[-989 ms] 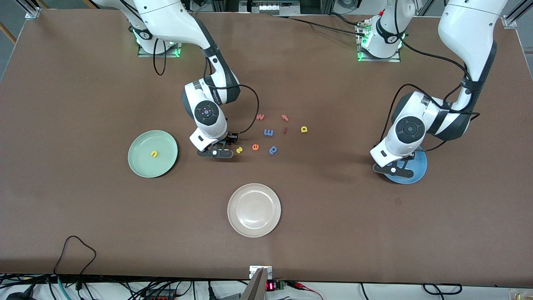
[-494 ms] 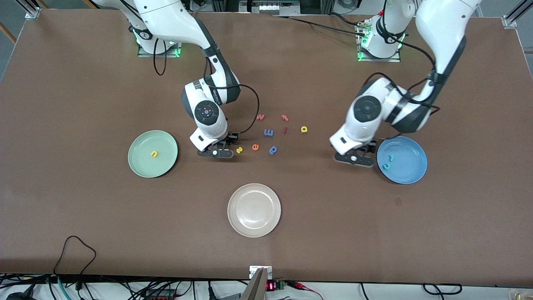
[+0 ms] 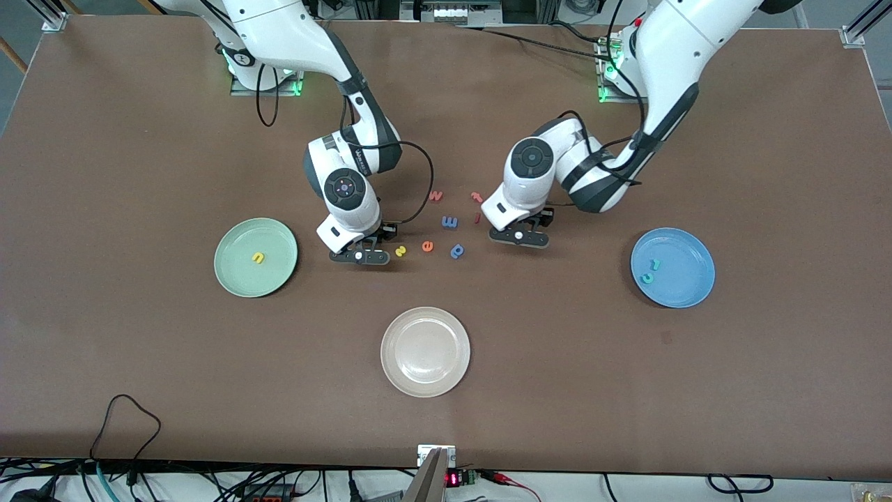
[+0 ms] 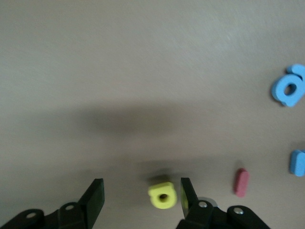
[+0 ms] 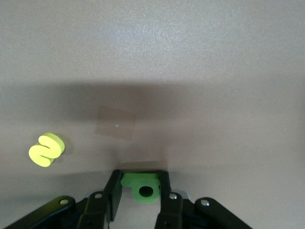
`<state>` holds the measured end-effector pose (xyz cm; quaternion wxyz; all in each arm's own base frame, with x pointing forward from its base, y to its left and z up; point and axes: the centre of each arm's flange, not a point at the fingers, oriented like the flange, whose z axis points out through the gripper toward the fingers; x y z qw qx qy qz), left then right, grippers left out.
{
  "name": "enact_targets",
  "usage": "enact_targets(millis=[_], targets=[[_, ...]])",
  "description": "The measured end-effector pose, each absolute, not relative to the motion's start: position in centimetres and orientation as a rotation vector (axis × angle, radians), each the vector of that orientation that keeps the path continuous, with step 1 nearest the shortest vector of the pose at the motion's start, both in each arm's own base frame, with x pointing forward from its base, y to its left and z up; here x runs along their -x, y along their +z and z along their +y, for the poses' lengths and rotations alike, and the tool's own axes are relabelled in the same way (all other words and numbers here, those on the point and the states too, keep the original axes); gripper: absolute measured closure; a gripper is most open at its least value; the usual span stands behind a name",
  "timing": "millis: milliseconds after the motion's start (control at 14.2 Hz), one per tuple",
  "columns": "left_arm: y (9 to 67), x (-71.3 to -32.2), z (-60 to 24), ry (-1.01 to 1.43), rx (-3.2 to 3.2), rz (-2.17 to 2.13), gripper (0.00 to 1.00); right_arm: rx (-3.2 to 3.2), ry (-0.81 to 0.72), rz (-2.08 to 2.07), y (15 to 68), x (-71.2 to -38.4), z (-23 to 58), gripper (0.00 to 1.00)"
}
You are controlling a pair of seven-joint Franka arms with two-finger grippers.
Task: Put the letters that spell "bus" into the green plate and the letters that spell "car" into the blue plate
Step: 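Grasp yellow d with the left gripper while the right gripper lifts green p, then drop green p on green plate while the left gripper carries d to blue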
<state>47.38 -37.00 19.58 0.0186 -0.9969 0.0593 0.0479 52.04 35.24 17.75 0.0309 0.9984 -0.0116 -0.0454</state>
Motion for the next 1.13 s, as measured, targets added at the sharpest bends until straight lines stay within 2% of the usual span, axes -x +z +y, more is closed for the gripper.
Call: enact_targets(millis=[212,283,494,636,918,989,1130], targets=[[18.7,-47.0,-37.0,0.170,3.098,0.164,0.35,-3.066,-0.174,-0.053,19.5,-52.6,34.6,0.63],[18.5,-46.9,-37.0,0.175,3.099,0.165,0.41,-3.057,-0.196,-0.059,20.9,-53.2,33.5,0.63],[17.5,-46.0,-37.2,0.175,3.128,0.174,0.41,-3.029,-0.228,-0.037,24.9,-56.4,26.4,0.63],[16.9,-45.4,-37.2,0.168,3.150,0.178,0.44,-3.006,-0.245,-0.010,24.9,-57.6,21.1,0.63],[17.0,-45.4,-37.0,0.161,3.156,0.173,0.47,-2.978,-0.280,0.034,23.5,-57.5,15.8,0.63],[17.0,-45.3,-37.0,0.159,3.157,0.173,0.52,-2.978,-0.269,0.031,23.2,-57.4,15.2,0.63],[17.3,-45.2,-37.2,0.153,3.160,0.174,0.72,-2.977,-0.238,0.028,22.3,-57.1,14.6,0.63]])
